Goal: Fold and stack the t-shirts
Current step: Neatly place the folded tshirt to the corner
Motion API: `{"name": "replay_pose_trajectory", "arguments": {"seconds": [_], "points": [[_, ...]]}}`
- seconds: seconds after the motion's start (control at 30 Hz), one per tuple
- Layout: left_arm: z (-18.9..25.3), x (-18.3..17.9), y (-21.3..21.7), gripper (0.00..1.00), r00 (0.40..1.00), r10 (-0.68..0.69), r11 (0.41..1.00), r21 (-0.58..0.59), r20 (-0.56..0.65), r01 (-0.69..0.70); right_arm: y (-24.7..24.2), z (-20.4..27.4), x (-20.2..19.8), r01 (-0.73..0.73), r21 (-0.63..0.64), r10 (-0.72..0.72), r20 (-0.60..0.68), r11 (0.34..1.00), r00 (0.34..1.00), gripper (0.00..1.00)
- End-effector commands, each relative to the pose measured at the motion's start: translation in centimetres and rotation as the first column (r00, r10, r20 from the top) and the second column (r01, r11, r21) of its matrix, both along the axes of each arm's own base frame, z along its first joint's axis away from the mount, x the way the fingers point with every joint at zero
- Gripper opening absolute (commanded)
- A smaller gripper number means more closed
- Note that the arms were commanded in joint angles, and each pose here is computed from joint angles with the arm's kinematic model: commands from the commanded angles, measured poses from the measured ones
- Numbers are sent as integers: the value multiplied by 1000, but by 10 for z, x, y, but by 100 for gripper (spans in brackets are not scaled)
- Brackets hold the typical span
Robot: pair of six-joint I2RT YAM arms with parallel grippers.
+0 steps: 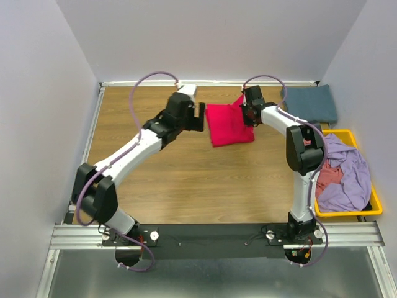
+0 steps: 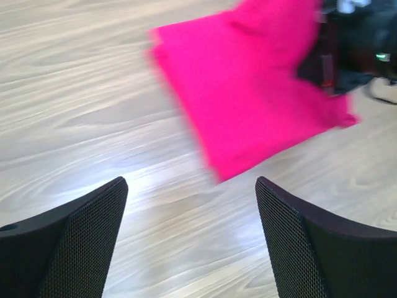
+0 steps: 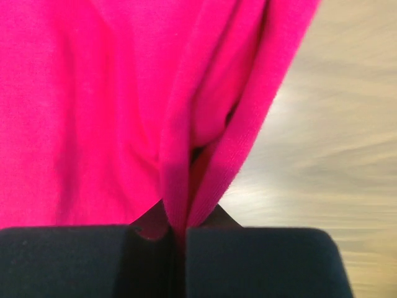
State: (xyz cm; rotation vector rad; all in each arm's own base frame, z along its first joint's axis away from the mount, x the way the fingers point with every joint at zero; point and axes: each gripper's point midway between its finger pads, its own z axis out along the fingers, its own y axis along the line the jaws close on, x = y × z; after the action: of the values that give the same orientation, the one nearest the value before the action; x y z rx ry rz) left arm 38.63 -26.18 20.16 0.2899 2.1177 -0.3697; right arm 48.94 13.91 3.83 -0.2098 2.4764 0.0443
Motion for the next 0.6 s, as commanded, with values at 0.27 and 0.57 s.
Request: {"name": "replay_pose_trajectory", "arguments": {"seconds": [0.27,0.57], "points": [[-35,-38,169,98,930,351,936,60,-114,-346,-139,39,64,45,-612,-7,63,790,998,1],[-61,-54,193,98,889,424,904,23,-176,-427,-169,96,94,98,-697,18,157,710,987,1]]}}
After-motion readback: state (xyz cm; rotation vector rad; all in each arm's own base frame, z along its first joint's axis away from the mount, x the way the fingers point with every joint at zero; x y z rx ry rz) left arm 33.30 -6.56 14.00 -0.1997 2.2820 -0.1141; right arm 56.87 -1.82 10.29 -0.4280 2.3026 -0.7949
